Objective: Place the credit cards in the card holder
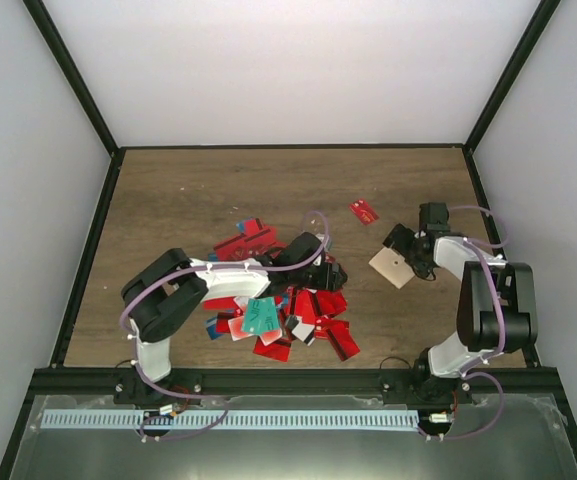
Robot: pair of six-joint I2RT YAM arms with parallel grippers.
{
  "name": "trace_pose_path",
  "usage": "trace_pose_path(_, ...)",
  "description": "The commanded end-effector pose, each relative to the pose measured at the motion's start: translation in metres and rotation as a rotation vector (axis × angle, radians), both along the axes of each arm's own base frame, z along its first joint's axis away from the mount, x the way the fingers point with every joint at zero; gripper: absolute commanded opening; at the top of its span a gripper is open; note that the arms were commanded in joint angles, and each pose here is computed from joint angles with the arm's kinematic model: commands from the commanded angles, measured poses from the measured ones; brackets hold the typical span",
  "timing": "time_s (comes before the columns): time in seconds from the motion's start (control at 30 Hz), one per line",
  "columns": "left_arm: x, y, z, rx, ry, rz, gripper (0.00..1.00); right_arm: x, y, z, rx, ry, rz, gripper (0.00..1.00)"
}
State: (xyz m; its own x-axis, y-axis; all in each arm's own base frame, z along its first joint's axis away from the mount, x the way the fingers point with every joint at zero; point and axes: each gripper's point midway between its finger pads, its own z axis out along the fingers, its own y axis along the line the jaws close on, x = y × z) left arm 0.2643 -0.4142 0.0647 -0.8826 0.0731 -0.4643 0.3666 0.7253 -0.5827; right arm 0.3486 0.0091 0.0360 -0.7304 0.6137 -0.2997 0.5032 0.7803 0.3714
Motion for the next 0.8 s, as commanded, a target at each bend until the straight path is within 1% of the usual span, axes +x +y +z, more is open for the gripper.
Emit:
trace_pose_path(0.0, -0.002, -0.014, 0.001, -0.014, 0.015, 0.004, 0.71, -0.038, 0.027, -0.022, 0.144, 0.116, 0.036, 1.0)
trace_pose_path(0.07, -0.002, -0.018, -0.002, -0.014, 0.02, 0.003, 0.7, -0.047, 0.04, -0.022, 0.205, 0.118, 0.048, 1.0)
trace_pose_path(0.1, -0.002, -0.02, -0.003, -0.015, 0.022, 0.0, 0.68, -0.052, 0.046, -0.022, 0.232, 0.119, 0.053, 1.0)
trace_pose_path(0.17, -0.001, -0.023, -0.005, -0.016, 0.025, -0.005, 0.66, -0.062, 0.06, -0.02, 0.282, 0.119, 0.061, 1.0)
trace_pose_path(0.33, 0.003, -0.025, -0.009, -0.004, 0.012, -0.007, 0.65, -0.084, 0.087, -0.018, 0.419, 0.124, 0.062, 1.0)
trace_pose_path(0.4, 0.004, -0.026, -0.01, 0.004, 0.006, -0.007, 0.65, -0.088, 0.092, -0.016, 0.45, 0.104, 0.075, 0.99)
trace_pose_path(0.63, 0.011, -0.03, -0.012, 0.015, -0.028, -0.018, 0.65, -0.079, 0.076, -0.014, 0.322, 0.06, 0.102, 0.99)
trace_pose_path(0.77, 0.017, -0.038, -0.008, 0.02, -0.068, -0.054, 0.64, -0.076, 0.067, -0.013, 0.259, 0.046, 0.096, 0.99)
